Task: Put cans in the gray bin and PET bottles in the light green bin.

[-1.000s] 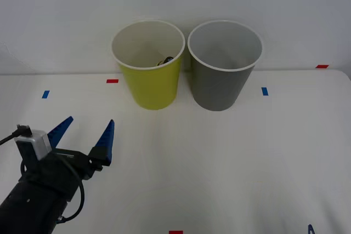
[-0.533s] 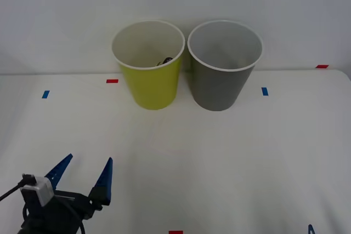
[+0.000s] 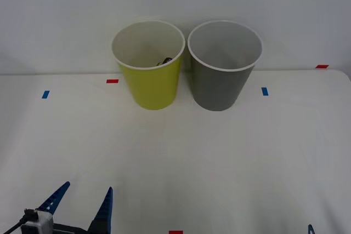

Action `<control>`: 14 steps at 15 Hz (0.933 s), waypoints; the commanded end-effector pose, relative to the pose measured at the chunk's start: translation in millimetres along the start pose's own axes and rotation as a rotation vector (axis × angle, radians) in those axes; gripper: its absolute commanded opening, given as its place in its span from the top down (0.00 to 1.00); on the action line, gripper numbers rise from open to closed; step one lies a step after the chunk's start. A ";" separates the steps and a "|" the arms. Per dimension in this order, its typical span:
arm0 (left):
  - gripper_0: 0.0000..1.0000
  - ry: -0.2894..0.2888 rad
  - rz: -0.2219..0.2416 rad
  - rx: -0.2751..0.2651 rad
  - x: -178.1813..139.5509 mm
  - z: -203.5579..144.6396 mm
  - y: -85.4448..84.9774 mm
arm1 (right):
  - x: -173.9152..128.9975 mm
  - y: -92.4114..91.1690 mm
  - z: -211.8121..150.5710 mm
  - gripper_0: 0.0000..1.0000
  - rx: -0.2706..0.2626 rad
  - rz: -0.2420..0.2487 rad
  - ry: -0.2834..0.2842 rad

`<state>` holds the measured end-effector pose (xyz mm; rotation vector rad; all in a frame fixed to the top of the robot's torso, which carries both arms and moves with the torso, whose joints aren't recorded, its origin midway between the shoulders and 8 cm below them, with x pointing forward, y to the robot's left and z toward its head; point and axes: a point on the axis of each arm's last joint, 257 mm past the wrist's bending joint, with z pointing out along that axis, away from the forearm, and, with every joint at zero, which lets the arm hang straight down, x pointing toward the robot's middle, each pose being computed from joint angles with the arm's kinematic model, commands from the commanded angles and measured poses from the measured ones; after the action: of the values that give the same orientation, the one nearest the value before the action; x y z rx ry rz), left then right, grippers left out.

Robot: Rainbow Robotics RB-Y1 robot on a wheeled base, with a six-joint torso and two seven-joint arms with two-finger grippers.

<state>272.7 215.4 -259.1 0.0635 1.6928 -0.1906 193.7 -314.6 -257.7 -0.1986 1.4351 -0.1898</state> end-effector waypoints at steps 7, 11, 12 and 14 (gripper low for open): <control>0.00 -0.072 0.057 -0.038 -0.6 -32.6 31.5 | 0.0 0.0 0.0 0.00 0.000 0.000 0.000; 0.00 -0.099 0.077 -0.037 -10.0 -47.5 40.3 | 0.0 0.0 0.0 0.00 0.000 0.000 0.000; 0.00 -0.097 0.079 -0.035 -8.1 -52.3 35.0 | 0.0 0.0 0.0 0.00 0.000 0.000 0.000; 0.00 -0.080 0.082 -0.058 0.8 -62.2 29.3 | 0.0 0.0 0.0 0.00 0.000 0.000 0.000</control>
<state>223.1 256.6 -252.0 0.0973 1.6042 -0.0880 193.7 -314.6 -257.7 -0.1986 1.4351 -0.1898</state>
